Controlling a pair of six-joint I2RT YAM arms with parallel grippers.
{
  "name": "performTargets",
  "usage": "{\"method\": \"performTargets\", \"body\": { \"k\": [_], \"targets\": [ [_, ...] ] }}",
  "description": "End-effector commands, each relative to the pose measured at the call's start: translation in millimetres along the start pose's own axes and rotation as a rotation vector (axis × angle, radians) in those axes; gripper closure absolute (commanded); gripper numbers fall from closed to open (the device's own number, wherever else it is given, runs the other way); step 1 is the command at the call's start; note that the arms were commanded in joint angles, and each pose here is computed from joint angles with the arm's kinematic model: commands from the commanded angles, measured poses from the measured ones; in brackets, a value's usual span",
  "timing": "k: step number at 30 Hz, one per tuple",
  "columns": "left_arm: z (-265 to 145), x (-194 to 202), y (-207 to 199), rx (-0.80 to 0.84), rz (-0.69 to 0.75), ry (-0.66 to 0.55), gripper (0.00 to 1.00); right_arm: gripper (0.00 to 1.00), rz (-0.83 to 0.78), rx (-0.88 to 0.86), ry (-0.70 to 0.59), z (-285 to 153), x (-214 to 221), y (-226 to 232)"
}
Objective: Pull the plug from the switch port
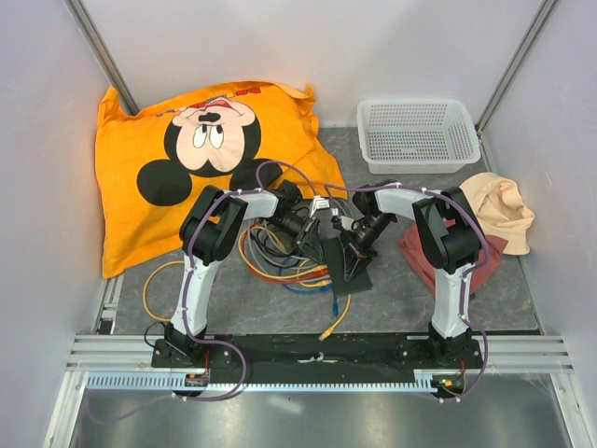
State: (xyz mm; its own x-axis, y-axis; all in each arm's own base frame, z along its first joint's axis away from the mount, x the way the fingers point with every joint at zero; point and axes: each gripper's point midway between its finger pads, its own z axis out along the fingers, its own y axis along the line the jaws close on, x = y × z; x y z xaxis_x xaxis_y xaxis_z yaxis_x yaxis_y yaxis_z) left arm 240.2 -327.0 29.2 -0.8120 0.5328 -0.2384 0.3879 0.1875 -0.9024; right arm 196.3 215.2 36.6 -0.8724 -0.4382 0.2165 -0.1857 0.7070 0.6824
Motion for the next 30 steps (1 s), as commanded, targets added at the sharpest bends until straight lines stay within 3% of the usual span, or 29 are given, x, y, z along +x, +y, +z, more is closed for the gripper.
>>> {"method": "performTargets", "body": {
  "k": [1, 6, 19, 24, 30],
  "targets": [
    [2.9, 10.7, 24.7, -0.052, -0.047, -0.007, 0.67, 1.00, -0.217, 0.367, -0.101, 13.9, -45.7, -87.6],
    [2.9, 11.1, 25.6, -0.059, -0.025, -0.007, 0.70, 1.00, -0.215, 0.370, -0.102, 14.0, -47.2, -87.7],
    [19.7, 32.5, 29.0, -0.122, 0.022, 0.065, 0.59, 1.00, -0.207, 0.368, -0.095, 16.0, -49.1, -89.2],
    [21.3, 32.2, 27.9, -0.100, 0.016, 0.066, 0.75, 1.00, -0.211, 0.370, -0.093, 16.2, -48.7, -88.5],
    [21.8, 33.0, 30.6, -0.106, 0.012, 0.069, 0.74, 1.00, -0.211, 0.370, -0.092, 16.1, -48.3, -89.1]
  ]
}}
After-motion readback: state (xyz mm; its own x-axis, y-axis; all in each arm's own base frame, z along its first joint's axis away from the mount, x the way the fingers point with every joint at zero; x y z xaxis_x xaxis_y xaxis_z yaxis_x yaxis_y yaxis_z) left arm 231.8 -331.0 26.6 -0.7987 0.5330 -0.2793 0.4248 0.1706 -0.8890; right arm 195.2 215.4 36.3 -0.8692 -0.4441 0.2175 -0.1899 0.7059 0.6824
